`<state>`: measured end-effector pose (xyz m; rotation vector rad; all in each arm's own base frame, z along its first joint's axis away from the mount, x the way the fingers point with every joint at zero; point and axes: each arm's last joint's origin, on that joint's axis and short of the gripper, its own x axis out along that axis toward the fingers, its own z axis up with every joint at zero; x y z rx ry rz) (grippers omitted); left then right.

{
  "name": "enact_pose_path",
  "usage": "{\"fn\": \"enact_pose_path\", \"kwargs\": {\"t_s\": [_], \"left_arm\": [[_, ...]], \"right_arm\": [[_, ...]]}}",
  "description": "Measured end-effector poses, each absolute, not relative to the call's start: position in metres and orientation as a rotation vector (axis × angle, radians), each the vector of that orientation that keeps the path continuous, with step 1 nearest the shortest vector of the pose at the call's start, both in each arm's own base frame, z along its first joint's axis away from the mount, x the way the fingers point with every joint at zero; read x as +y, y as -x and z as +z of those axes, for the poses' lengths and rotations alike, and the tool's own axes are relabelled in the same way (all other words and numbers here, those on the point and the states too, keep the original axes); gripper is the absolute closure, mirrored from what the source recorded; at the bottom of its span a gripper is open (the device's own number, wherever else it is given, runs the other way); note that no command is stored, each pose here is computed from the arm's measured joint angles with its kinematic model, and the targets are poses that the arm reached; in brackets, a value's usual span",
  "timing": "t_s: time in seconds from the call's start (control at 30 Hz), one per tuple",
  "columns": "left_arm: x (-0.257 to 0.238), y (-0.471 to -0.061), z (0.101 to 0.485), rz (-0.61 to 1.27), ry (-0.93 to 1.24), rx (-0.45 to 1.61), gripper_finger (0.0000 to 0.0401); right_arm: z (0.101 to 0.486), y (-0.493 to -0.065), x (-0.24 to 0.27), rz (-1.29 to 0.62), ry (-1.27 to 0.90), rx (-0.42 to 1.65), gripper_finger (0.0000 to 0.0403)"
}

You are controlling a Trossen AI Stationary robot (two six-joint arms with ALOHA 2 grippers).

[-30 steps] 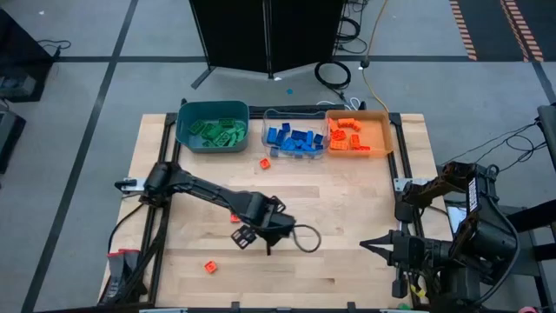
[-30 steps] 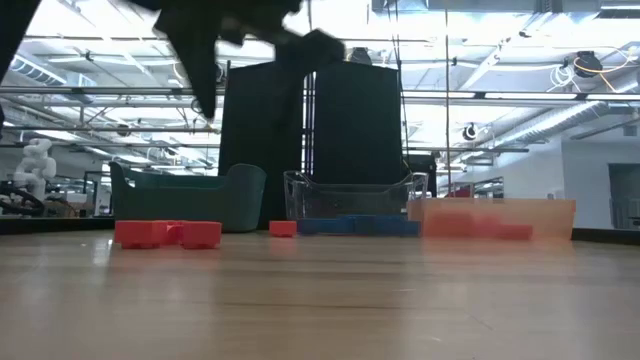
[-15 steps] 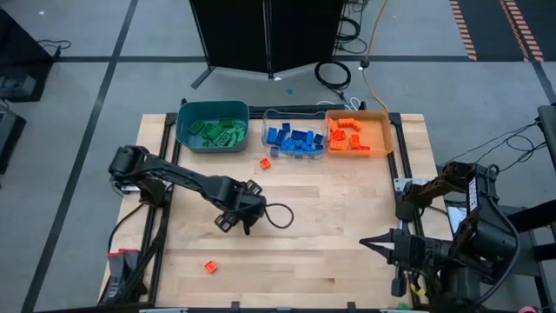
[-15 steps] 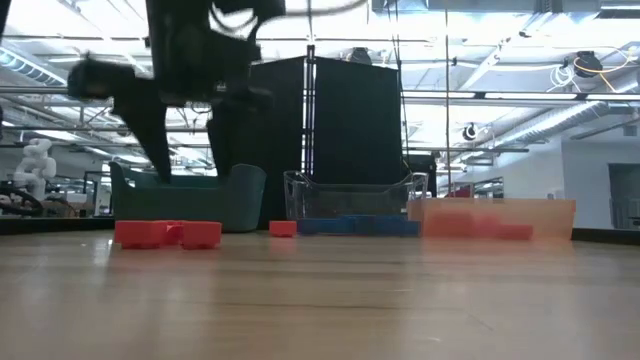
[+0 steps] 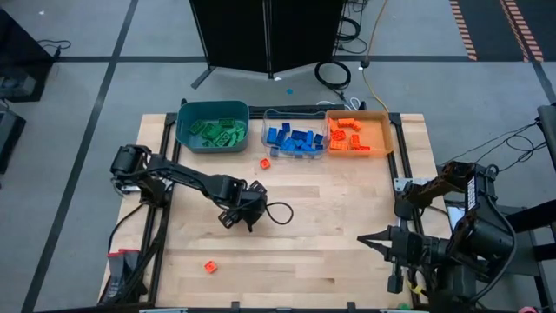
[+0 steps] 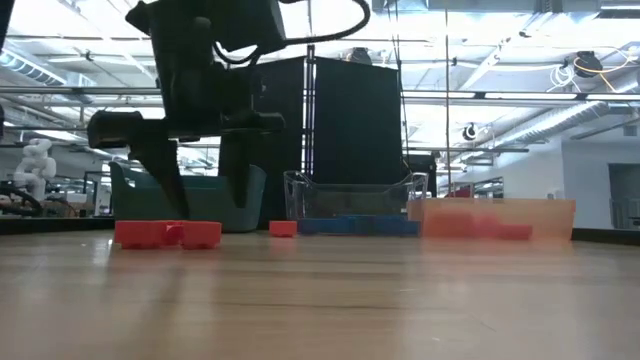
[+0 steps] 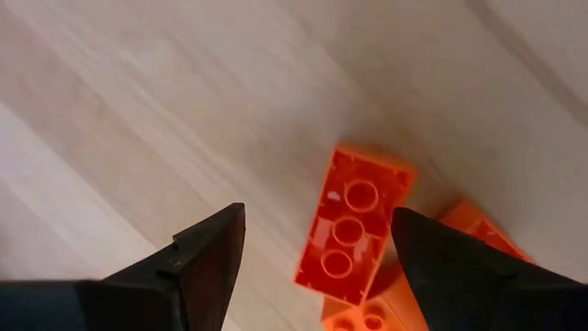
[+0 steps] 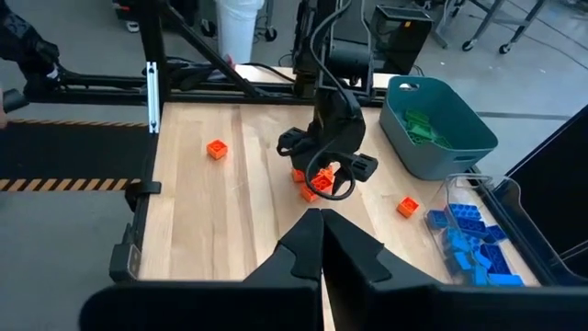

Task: Sort blocks
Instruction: Put the orange game piece into the orange transparent bin

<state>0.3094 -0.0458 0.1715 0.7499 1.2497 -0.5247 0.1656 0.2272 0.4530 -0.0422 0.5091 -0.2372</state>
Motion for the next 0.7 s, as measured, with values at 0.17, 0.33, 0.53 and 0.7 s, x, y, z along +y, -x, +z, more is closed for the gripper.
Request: {"fn": "enact_pose_path", "kwargs": {"t_s": [0.17, 0.33, 0.53, 0.7], "left_arm": [[-0.0419, -0.3066, 0.1688, -0.516, -0.729, 1.281, 0.0122], [-0.0426, -0.3086, 0.1693, -0.516, -0.737, 1.256, 0.0122], [-0.0434, -0.3095, 0.1695, -0.535, -0.719, 1.239, 0.0122], [-0.0447, -0.3094, 0.1694, -0.571, -0.69, 1.226, 0.0122]], "right_arm": [[0.4531, -0.1656, 0.2272, -0.241, 0.027, 0.507, 0.0403], [0.4531, -0.1656, 0.2271, -0.242, 0.026, 0.507, 0.0403], [0.4532, -0.1656, 0.2269, -0.244, 0.027, 0.505, 0.0403], [0.4534, -0.1656, 0.2268, -0.247, 0.03, 0.499, 0.0403]]}}
